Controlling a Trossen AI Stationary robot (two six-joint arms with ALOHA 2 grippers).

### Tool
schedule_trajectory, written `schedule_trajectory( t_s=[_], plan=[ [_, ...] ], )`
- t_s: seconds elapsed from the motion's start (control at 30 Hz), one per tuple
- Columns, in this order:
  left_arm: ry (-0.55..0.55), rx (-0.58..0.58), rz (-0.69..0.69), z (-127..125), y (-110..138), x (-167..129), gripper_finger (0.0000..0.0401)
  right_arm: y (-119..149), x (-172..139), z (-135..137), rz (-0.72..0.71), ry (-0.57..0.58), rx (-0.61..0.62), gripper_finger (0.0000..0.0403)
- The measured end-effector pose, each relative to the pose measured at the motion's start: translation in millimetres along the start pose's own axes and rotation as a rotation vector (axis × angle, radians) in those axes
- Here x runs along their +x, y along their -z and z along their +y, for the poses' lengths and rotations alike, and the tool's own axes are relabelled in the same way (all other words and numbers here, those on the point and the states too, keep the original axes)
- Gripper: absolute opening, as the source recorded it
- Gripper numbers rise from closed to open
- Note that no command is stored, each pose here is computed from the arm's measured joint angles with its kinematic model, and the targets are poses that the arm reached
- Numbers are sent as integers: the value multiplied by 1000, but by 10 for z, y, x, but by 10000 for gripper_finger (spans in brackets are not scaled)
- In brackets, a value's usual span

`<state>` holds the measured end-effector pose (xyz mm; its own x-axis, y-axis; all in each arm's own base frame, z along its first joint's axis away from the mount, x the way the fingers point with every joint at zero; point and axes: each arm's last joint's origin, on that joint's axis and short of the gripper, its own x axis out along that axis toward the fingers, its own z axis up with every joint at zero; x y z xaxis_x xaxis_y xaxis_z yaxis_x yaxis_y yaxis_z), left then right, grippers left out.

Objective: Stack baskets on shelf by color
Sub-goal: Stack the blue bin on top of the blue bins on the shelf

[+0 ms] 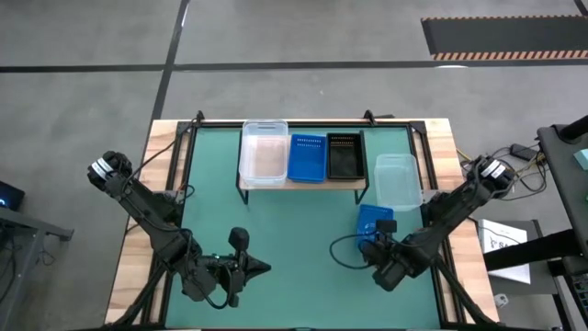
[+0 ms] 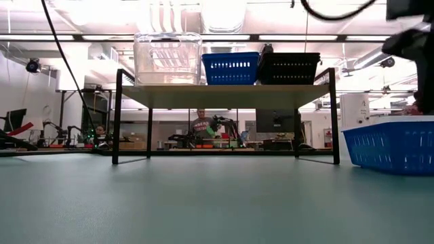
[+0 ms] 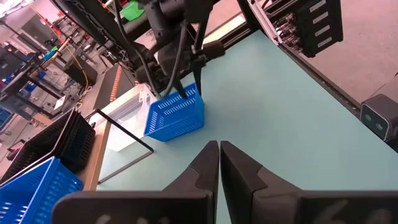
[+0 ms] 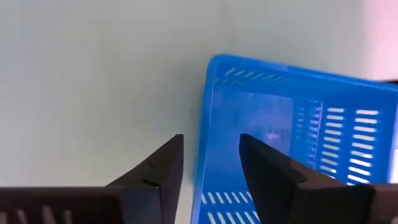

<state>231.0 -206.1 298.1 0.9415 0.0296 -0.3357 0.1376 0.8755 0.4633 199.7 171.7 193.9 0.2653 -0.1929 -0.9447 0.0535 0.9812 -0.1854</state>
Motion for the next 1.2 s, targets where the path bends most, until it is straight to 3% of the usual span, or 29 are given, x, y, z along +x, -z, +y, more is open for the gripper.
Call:
schedule_trajectory(
  t_s=[0.27,0.37,0.53,0.7,0.83,1.0,1.2],
  plan=[
    [1,4,4,-6,14,4,0,155,294,-10,-7,-26,8,157],
    [1,4,4,-6,14,4,0,156,313,0,-17,-45,12,120],
    [-7,17,5,-3,14,3,0,83,232,41,-28,-88,9,23],
    [-137,121,24,68,1,-25,0,-133,-21,138,-91,-176,32,10],
    [-158,175,-3,253,-64,-147,0,-362,-324,204,-201,-232,10,9],
    [-98,135,-59,397,9,-309,0,-622,-724,224,-389,-223,-65,9],
    [-117,72,-128,482,225,-442,0,-875,-1154,169,-628,-99,-150,9]
  ],
)
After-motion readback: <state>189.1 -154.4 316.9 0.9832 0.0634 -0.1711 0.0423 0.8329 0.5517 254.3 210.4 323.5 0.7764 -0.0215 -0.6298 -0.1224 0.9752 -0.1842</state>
